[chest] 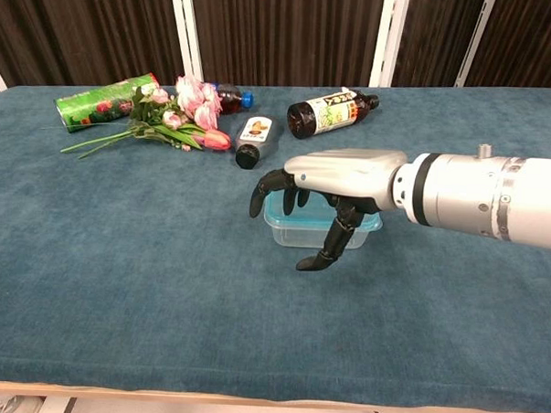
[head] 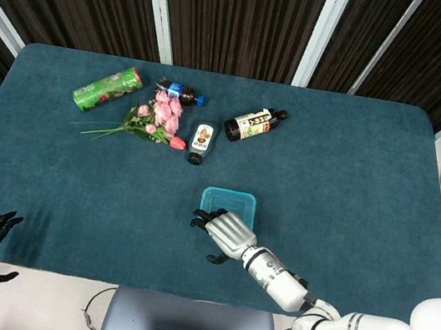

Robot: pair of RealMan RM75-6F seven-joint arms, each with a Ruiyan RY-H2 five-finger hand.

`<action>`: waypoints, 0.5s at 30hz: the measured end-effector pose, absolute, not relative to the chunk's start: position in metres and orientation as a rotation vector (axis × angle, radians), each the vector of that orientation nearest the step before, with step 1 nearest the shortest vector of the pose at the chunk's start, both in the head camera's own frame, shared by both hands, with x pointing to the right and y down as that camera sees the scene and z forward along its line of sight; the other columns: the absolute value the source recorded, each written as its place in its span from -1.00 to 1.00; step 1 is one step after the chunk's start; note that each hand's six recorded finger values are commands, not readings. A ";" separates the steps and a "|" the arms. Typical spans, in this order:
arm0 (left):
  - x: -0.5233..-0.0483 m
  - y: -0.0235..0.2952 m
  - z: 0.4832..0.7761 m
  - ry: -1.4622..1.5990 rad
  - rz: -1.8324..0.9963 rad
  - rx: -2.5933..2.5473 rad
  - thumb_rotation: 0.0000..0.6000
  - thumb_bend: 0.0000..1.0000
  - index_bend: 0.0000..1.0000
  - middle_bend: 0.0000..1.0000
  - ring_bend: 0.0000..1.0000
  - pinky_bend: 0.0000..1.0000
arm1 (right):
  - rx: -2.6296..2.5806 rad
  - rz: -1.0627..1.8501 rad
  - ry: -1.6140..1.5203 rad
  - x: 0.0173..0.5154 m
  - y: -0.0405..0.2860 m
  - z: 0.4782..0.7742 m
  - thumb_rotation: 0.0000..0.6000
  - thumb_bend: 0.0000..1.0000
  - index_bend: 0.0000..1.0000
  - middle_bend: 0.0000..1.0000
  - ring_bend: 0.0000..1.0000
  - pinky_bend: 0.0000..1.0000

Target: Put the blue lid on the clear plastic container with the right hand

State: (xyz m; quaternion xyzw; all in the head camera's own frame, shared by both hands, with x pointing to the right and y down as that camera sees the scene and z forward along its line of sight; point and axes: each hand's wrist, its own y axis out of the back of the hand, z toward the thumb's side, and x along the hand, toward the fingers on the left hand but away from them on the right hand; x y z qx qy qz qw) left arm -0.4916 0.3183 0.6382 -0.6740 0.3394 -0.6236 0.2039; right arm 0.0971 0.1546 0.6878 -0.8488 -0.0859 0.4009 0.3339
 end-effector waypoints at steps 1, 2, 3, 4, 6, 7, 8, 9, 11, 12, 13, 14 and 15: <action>-0.492 0.318 0.638 0.947 -1.740 -1.880 1.00 -0.02 -0.77 -0.94 -1.00 -0.29 | -2.216 1.046 -0.224 0.097 0.155 0.688 1.00 -0.22 -0.25 -0.51 -0.35 -0.27; -0.492 0.318 0.638 0.947 -1.740 -1.880 1.00 -0.02 -0.77 -0.94 -1.00 -0.29 | -2.216 1.046 -0.224 0.097 0.155 0.688 1.00 -0.22 -0.25 -0.51 -0.35 -0.27; -0.492 0.318 0.638 0.947 -1.740 -1.881 1.00 -0.02 -0.77 -0.94 -1.00 -0.29 | -2.217 1.046 -0.224 0.097 0.155 0.688 1.00 -0.22 -0.25 -0.51 -0.35 -0.27; -0.492 0.318 0.638 0.947 -1.739 -1.880 1.00 -0.02 -0.77 -0.94 -1.00 -0.29 | -2.218 1.046 -0.224 0.097 0.155 0.688 1.00 -0.22 -0.25 -0.51 -0.35 -0.27; -0.492 0.318 0.638 0.945 -1.741 -1.881 1.00 -0.02 -0.77 -0.94 -1.00 -0.29 | -2.220 1.047 -0.222 0.097 0.155 0.690 1.00 -0.22 -0.25 -0.51 -0.35 -0.27; -0.492 0.319 0.638 0.945 -1.740 -1.881 1.00 -0.02 -0.77 -0.94 -1.00 -0.29 | -2.223 1.048 -0.221 0.096 0.155 0.691 1.00 -0.22 -0.25 -0.51 -0.35 -0.27; -0.492 0.319 0.638 0.946 -1.740 -1.881 1.00 -0.02 -0.77 -0.94 -1.00 -0.29 | -2.227 1.048 -0.220 0.096 0.156 0.692 1.00 -0.22 -0.25 -0.51 -0.35 -0.27; -0.492 0.319 0.638 0.945 -1.740 -1.881 1.00 -0.02 -0.77 -0.94 -1.00 -0.29 | -2.231 1.047 -0.219 0.095 0.156 0.693 1.00 -0.22 -0.25 -0.51 -0.35 -0.27; -0.492 0.319 0.638 0.946 -1.740 -1.882 1.00 -0.02 -0.77 -0.93 -1.00 -0.29 | -2.237 1.044 -0.218 0.094 0.156 0.695 1.00 -0.22 -0.25 -0.51 -0.35 -0.27; -0.492 0.319 0.638 0.946 -1.740 -1.882 1.00 -0.02 -0.77 -0.93 -1.00 -0.29 | -2.239 1.042 -0.216 0.093 0.157 0.696 1.00 -0.22 -0.25 -0.51 -0.35 -0.27; -0.492 0.319 0.638 0.947 -1.740 -1.881 1.00 -0.02 -0.77 -0.93 -1.00 -0.29 | -2.241 1.041 -0.213 0.093 0.157 0.697 1.00 -0.22 -0.25 -0.51 -0.35 -0.27; -0.492 0.319 0.638 0.947 -1.740 -1.881 1.00 -0.02 -0.77 -0.93 -1.00 -0.29 | -2.242 1.041 -0.212 0.093 0.158 0.698 1.00 -0.22 -0.25 -0.51 -0.35 -0.27; -0.492 0.319 0.638 0.948 -1.740 -1.881 1.00 -0.02 -0.77 -0.93 -1.00 -0.29 | -2.243 1.042 -0.210 0.093 0.158 0.698 1.00 -0.22 -0.25 -0.51 -0.35 -0.27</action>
